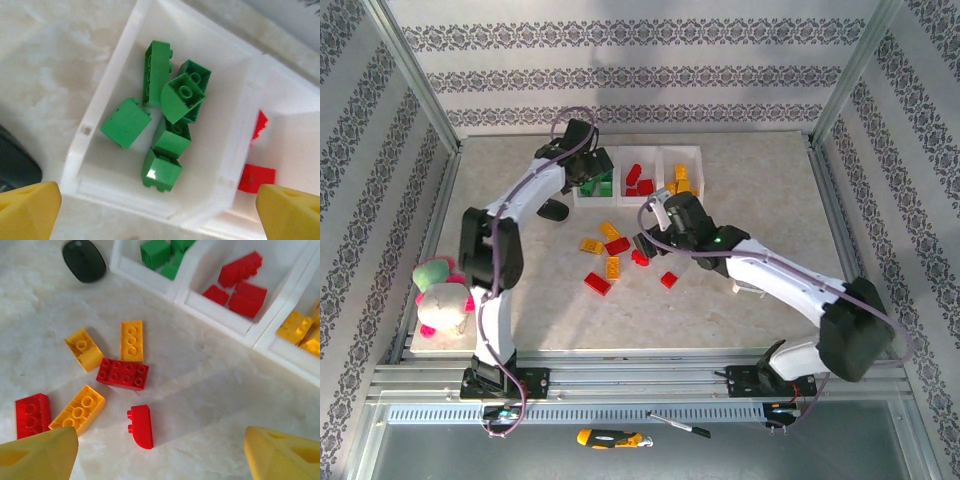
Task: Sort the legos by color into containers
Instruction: Place the lego in the container, then pick up the lego from the center of the table, then place the lego in the container.
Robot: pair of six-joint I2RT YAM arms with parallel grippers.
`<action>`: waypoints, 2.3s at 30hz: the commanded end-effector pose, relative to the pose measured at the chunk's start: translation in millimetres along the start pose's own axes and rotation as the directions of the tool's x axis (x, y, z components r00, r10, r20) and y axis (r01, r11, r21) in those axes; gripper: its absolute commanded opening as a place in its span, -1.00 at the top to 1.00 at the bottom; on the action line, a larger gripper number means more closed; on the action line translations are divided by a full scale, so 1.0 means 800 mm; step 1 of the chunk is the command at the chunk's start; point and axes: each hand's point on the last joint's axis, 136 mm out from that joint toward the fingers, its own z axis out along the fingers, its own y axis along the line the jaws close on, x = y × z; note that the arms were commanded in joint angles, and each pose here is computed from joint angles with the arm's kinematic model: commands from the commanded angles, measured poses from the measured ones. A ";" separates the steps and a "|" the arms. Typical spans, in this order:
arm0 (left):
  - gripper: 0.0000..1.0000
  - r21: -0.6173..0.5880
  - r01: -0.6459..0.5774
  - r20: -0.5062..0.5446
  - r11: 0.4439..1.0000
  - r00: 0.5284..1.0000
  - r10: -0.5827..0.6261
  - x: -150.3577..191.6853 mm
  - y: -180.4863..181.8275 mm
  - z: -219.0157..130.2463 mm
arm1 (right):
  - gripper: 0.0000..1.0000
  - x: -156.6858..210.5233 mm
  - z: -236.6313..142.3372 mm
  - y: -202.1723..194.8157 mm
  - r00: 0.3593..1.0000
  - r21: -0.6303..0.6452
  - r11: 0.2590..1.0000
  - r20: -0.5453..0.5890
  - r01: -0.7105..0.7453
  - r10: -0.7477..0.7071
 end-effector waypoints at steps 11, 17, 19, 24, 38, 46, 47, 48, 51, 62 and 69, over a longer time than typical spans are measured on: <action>-0.99 0.014 0.020 0.034 1.000 0.999 -0.021 0.066 0.082 -0.080 | -0.40 0.061 0.079 0.026 0.954 -0.054 0.998 -0.300 -0.036 0.018; -0.99 -0.057 0.027 -0.026 0.998 0.999 -0.029 0.109 0.124 -0.077 | -0.24 0.073 0.109 0.036 0.935 -0.063 0.997 -0.353 -0.033 0.009; -0.99 -0.077 0.020 -0.045 0.997 0.999 -0.024 0.117 0.132 -0.075 | -0.21 0.078 0.116 0.038 0.930 -0.061 0.998 -0.368 -0.026 0.002; -0.99 -0.103 0.025 -0.064 0.994 0.997 -0.032 0.132 0.142 -0.072 | -0.08 0.091 0.130 0.035 0.918 -0.038 0.999 -0.396 -0.028 0.010; -0.99 -0.126 0.002 -0.096 0.992 0.995 -0.015 0.152 0.145 -0.066 | 0.43 0.087 0.136 0.023 0.922 0.023 0.999 -0.384 -0.038 0.044; -0.99 -0.135 -0.013 -0.093 0.991 0.996 0.000 0.154 0.145 -0.065 | 0.55 0.054 0.102 0.014 0.952 0.035 0.995 -0.287 -0.095 0.101; -0.99 -0.133 -0.014 -0.093 0.991 0.996 0.001 0.154 0.143 -0.065 | 0.56 0.046 0.096 0.010 0.957 0.038 0.994 -0.269 -0.105 0.111; -0.99 -0.130 -0.014 -0.095 0.991 0.995 0.001 0.155 0.141 -0.065 | 0.57 0.040 0.091 0.008 0.960 0.036 0.993 -0.254 -0.114 0.119; -0.99 -0.124 -0.023 -0.099 0.992 0.995 0.011 0.158 0.134 -0.068 | 0.57 0.014 0.083 -0.005 0.970 0.036 0.990 -0.198 -0.134 0.138; -0.99 -0.128 -0.001 -0.105 0.992 0.994 -0.012 0.178 0.131 -0.069 | 0.57 -0.105 0.133 -0.063 0.995 0.111 0.989 -0.016 -0.096 0.099; -0.99 -0.138 -0.012 -0.113 0.990 0.994 -0.004 0.182 0.132 -0.070 | 0.57 -0.155 0.195 -0.100 0.993 0.170 0.980 0.067 -0.103 0.093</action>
